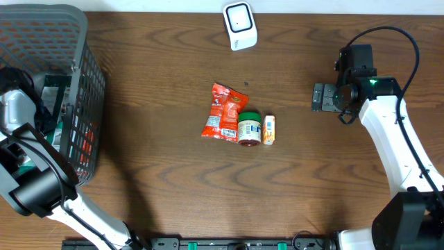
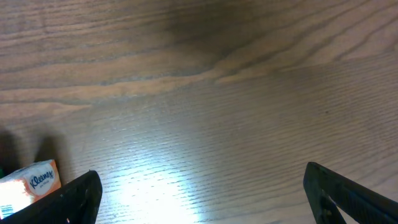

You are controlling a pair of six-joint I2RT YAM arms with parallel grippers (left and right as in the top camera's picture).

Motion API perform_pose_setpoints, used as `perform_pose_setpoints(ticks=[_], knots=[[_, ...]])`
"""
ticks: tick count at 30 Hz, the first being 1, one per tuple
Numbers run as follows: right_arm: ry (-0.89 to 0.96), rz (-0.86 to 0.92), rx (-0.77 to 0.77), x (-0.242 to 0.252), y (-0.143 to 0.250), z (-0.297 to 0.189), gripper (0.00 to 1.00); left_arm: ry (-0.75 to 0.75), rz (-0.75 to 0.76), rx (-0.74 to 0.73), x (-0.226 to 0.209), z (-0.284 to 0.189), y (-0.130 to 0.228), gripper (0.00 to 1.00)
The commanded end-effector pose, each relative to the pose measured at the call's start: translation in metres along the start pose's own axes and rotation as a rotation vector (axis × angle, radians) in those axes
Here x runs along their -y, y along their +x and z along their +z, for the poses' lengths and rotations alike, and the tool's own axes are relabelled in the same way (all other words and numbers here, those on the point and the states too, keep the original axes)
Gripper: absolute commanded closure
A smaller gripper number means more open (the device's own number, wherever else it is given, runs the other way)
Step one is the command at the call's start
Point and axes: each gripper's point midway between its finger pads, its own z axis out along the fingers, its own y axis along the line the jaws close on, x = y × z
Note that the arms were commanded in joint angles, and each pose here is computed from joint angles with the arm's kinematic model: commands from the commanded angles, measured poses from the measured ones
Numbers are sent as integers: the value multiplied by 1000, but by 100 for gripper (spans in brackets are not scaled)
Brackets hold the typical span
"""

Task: Scan the item barcode
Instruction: 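Reach the left gripper into the basket and grasp the pale green wipes pack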

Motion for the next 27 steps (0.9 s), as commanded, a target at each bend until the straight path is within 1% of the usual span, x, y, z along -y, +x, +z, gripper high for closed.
perform_pose_setpoints(ticks=[1, 4, 8, 9, 10, 11, 15, 18, 20, 21, 24, 27], knots=[[14, -5, 22, 4, -5, -6, 1, 12, -45, 43, -12, -23, -3, 93], [14, -5, 22, 4, -5, -6, 1, 14, -108, 130, -27, -57, -13, 93], [14, -5, 22, 4, -5, -6, 1, 19, -179, 284, -53, -116, -24, 93], [14, -5, 22, 4, -5, -6, 1, 22, -210, 318, -59, -130, -25, 93], [14, -5, 22, 4, -5, -6, 1, 33, -266, 396, -71, -161, -25, 93], [14, -5, 22, 4, -5, -6, 1, 41, -294, 437, -76, -178, -24, 93], [14, -5, 22, 4, -5, -6, 1, 98, -378, 601, -85, -246, -14, 93], [14, -5, 22, 4, -5, -6, 1, 162, -384, 742, -81, -302, 0, 93], [14, -5, 22, 4, -5, -6, 1, 231, -380, 857, -77, -346, 16, 93], [14, -5, 22, 4, -5, -6, 1, 257, -373, 894, -76, -361, 23, 93], [14, -5, 22, 4, -5, -6, 1, 336, -328, 967, -65, -393, 45, 93], [14, -5, 22, 4, -5, -6, 1, 422, -256, 981, -46, -409, 70, 93]])
